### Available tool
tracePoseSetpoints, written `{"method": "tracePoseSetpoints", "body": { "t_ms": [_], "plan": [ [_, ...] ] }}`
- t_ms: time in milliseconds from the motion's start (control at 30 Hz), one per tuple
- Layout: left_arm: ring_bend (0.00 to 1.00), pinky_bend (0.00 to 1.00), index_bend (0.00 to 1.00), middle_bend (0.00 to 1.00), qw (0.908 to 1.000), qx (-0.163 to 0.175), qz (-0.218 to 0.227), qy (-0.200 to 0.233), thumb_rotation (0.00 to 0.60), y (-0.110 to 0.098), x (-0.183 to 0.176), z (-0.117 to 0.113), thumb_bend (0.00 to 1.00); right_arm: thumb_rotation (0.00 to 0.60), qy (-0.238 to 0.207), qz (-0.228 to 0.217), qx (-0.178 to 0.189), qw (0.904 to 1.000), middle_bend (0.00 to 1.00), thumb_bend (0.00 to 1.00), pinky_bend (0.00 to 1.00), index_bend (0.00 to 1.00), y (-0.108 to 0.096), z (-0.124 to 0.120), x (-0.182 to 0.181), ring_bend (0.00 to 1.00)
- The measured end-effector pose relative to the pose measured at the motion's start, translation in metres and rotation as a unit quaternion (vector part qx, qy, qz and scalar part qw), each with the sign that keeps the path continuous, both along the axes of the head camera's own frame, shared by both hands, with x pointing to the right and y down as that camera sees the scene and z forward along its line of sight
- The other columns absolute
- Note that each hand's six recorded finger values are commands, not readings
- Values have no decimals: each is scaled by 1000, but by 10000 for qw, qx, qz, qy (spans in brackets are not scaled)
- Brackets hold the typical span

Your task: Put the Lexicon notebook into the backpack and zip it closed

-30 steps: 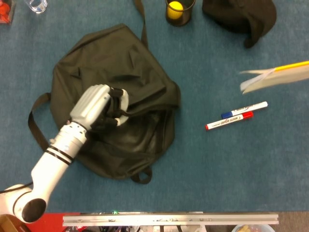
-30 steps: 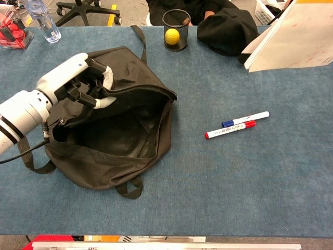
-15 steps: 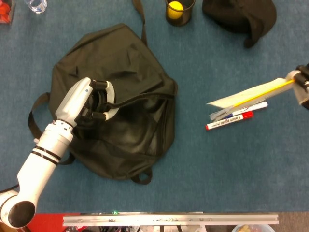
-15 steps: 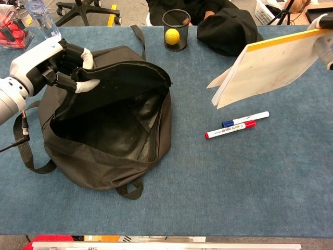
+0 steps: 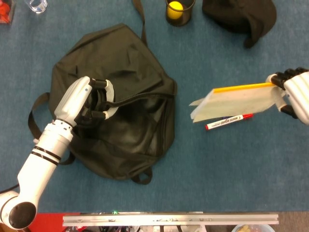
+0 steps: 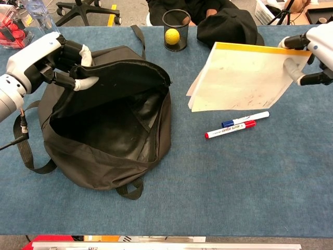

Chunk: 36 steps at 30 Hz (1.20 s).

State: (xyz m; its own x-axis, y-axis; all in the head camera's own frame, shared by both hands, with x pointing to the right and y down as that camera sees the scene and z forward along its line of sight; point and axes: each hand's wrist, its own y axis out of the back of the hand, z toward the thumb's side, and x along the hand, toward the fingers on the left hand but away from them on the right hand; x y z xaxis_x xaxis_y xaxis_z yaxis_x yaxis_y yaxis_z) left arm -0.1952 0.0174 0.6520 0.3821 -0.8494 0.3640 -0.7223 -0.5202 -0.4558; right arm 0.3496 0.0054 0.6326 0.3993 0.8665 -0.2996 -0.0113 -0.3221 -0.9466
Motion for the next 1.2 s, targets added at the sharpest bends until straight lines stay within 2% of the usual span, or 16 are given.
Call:
{"method": "tracePoseSetpoints", "body": {
  "t_ms": [133, 333, 533, 667, 767, 967, 1200],
  "plan": [
    [643, 789, 736, 666, 10000, 63, -62, -2, 600, -3, -1, 0, 341, 600, 19, 245, -721, 9971, 702, 390, 660, 933, -4, 6, -4, 584],
    [643, 789, 736, 666, 9999, 120, -100, 29, 600, -4, 0, -1, 342, 600, -39, 599, -1850, 9809, 714, 390, 679, 937, -9, 17, -15, 595],
    [643, 789, 736, 666, 9997, 201, -121, 71, 600, -5, 2, -4, 341, 600, -228, 731, -2979, 9515, 716, 390, 686, 938, -4, 24, -38, 601],
    [644, 789, 736, 666, 9996, 232, -139, 102, 600, -5, 3, -6, 342, 600, -355, 720, -3731, 9243, 716, 391, 689, 939, 6, 27, -56, 602],
    [644, 789, 736, 666, 9995, 250, -141, 112, 600, -5, 3, -7, 341, 600, -396, 746, -4137, 9065, 717, 391, 689, 939, 13, 29, -65, 602],
    [644, 789, 736, 665, 9994, 278, -163, 109, 600, -5, 1, -9, 342, 600, -411, 945, -4686, 8774, 717, 392, 690, 944, 22, 38, -70, 602],
    [645, 789, 736, 665, 9993, 266, -210, 171, 600, -6, -2, -12, 342, 600, -348, 1187, -5004, 8569, 716, 391, 690, 945, 26, 46, -65, 602]
  ]
}}
